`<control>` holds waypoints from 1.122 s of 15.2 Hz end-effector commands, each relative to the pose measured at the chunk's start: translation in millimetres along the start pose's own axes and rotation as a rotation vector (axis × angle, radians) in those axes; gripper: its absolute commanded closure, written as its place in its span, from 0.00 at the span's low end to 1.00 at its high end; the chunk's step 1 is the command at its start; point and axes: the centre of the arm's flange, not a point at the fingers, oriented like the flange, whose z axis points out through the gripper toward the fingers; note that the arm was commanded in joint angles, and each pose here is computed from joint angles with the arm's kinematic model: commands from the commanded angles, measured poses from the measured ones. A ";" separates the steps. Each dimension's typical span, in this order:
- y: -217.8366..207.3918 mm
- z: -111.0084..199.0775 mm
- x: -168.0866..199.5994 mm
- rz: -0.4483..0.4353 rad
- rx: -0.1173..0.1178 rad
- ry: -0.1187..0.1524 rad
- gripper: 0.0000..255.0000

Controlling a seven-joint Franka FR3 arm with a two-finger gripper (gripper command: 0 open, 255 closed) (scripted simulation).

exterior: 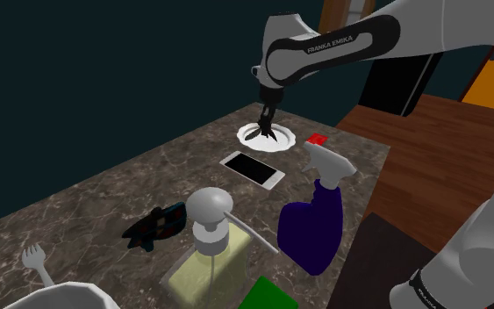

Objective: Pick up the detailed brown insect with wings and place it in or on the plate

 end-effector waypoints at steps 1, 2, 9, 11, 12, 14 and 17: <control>-0.7 4.1 0.2 0.000 0.003 -0.005 1.00; -0.9 3.8 0.1 0.000 0.003 -0.005 0.00; -0.6 -22.2 0.4 0.000 0.003 -0.005 0.00; -0.6 -45.8 0.5 0.000 0.003 -0.005 0.00; -0.6 -45.8 0.5 0.000 0.003 -0.005 0.00; -0.6 -45.8 0.5 0.000 0.003 -0.005 0.00; -0.6 -45.8 0.5 0.000 0.003 -0.005 0.00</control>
